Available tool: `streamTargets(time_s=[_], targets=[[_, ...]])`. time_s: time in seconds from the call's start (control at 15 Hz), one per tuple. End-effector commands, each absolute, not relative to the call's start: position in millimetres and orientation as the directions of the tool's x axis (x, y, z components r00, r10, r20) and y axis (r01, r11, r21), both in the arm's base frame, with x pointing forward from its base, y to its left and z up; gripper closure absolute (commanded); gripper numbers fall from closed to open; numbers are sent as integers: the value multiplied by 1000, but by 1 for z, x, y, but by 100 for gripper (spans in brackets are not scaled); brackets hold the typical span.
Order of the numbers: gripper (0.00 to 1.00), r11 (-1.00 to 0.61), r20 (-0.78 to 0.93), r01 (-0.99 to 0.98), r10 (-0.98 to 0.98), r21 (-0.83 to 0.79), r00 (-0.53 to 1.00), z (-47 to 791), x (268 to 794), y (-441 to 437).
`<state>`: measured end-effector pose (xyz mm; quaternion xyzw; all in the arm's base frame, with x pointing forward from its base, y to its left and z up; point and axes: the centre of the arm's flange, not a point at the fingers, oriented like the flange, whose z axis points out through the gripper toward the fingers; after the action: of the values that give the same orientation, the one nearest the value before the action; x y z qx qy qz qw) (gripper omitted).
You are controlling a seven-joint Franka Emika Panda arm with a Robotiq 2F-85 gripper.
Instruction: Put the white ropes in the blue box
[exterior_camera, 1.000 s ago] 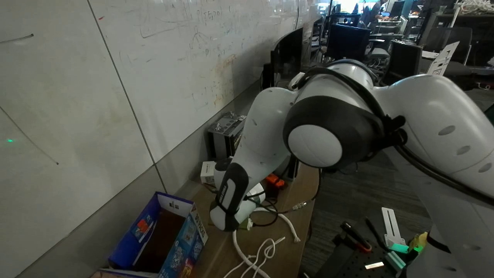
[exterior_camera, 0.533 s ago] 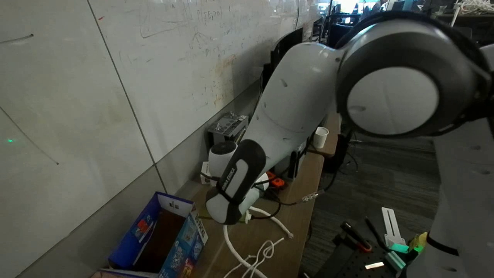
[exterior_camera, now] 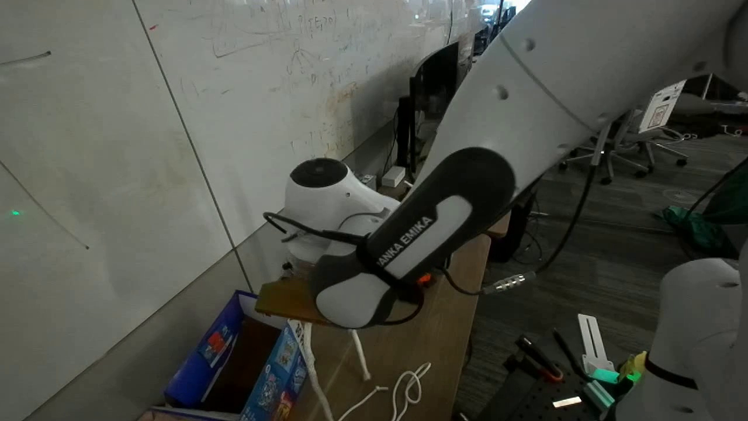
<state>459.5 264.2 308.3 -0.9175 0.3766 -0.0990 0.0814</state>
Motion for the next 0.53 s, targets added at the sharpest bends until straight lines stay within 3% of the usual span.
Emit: streamTargets(time_s=[0.0,0.47], targets=[[97,-642,176,-712,-765,-284,619,394,426,294],[97,-609,318,-709,-792,-356,521,534,351,385]])
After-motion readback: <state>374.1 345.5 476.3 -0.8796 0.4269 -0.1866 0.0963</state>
